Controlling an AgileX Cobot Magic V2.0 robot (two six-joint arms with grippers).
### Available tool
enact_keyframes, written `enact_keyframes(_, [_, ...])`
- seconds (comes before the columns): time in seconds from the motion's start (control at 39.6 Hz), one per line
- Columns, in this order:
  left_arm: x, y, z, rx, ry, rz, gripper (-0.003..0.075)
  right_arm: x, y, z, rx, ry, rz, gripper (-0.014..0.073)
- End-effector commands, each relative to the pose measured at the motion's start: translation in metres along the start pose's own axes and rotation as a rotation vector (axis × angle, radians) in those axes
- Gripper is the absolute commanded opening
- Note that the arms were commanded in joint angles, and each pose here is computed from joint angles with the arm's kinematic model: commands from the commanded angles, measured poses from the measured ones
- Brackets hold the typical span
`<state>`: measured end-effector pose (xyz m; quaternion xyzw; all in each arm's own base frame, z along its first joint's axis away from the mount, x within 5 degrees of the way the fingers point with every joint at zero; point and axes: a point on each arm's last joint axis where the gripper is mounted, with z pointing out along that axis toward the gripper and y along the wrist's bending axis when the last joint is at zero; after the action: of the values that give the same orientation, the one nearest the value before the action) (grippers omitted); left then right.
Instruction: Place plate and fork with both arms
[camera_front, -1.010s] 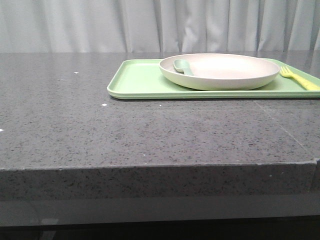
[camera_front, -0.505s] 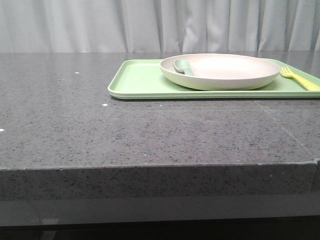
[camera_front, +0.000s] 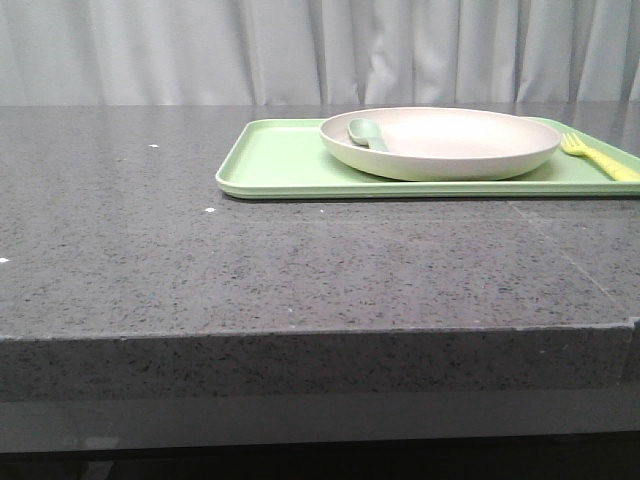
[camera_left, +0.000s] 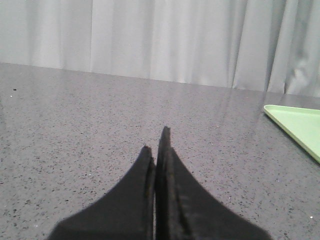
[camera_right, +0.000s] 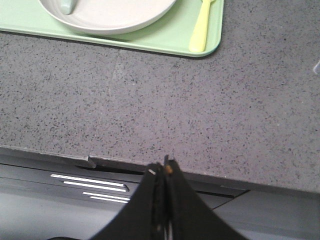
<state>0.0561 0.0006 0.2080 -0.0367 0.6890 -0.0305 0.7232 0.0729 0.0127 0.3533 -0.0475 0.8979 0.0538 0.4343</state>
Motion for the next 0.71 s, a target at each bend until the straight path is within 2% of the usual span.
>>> enact_keyframes(0.0, [-0.007,-0.001,-0.002,0.012,-0.097,-0.009,-0.0018,-0.001,-0.001,-0.001,0.014,-0.100,0.000,-0.0068])
enact_keyframes(0.1, [-0.007,-0.001,-0.002,0.012,-0.097,-0.009,-0.0018,0.021,-0.005,0.011,0.043,-0.173,-0.002,-0.0068])
enact_keyframes(0.28, [-0.007,-0.001,-0.002,0.012,-0.097,-0.009,-0.0018,0.066,-0.010,0.033,0.086,-0.478,-0.019,-0.0068])
enact_keyframes(0.4, [-0.007,-0.001,-0.002,0.012,-0.097,-0.009,-0.0018,0.103,-0.013,0.051,0.111,-0.638,-0.015,-0.0068])
enact_keyframes(0.68, [-0.007,-0.001,-0.002,0.012,-0.097,-0.009,-0.0018,0.127,-0.018,0.074,0.139,-0.742,-0.011,-0.0068])
